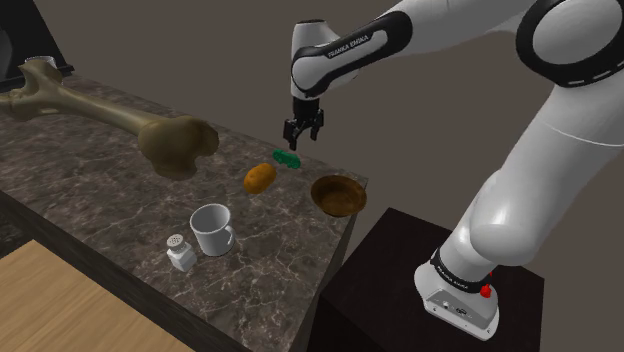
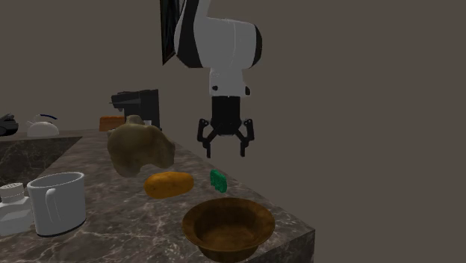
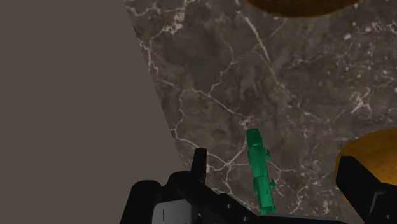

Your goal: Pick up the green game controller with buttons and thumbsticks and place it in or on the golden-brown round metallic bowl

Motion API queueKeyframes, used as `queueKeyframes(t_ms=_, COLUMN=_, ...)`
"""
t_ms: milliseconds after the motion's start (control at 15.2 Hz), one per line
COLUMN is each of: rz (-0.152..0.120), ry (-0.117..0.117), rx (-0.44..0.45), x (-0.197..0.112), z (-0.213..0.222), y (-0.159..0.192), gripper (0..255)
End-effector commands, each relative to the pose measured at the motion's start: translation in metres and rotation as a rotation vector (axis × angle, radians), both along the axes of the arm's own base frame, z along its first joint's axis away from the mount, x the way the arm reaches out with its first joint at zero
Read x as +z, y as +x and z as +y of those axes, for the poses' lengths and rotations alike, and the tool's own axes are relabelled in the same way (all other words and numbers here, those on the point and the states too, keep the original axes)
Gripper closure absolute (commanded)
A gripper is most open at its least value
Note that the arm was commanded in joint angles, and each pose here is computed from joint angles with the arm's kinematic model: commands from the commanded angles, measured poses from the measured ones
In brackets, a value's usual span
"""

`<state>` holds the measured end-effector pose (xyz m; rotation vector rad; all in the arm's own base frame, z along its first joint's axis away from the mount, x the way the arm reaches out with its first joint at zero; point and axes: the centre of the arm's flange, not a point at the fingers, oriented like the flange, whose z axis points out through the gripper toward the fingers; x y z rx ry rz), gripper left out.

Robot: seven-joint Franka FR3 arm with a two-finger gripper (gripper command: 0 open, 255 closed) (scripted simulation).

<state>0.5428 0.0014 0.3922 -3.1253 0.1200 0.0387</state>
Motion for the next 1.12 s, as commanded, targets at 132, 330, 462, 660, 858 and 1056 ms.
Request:
queueKeyframes(t_ms=132, rz=0.003, ry=0.007, rx=-0.002, x=-0.039, z=0.004, y=0.038, gripper=0)
queueKeyframes(t_ms=330, rz=0.005, ry=0.01, rx=-0.002, x=-0.06, z=0.006, y=0.055, gripper=0)
queueKeyframes(t_ms=462, rz=0.005, ry=0.01, rx=-0.002, x=-0.071, z=0.006, y=0.055, gripper=0)
queueKeyframes(t_ms=660, rz=0.005, ry=0.01, rx=-0.002, x=-0.086, z=0.007, y=0.055, gripper=0)
queueKeyframes(t_ms=858, rz=0.005, ry=0.01, rx=-0.002, x=-0.095, z=0.007, y=0.054, gripper=0)
queueKeyframes(t_ms=1056, rz=0.005, ry=0.01, rx=-0.002, x=-0.095, z=0.007, y=0.054, gripper=0)
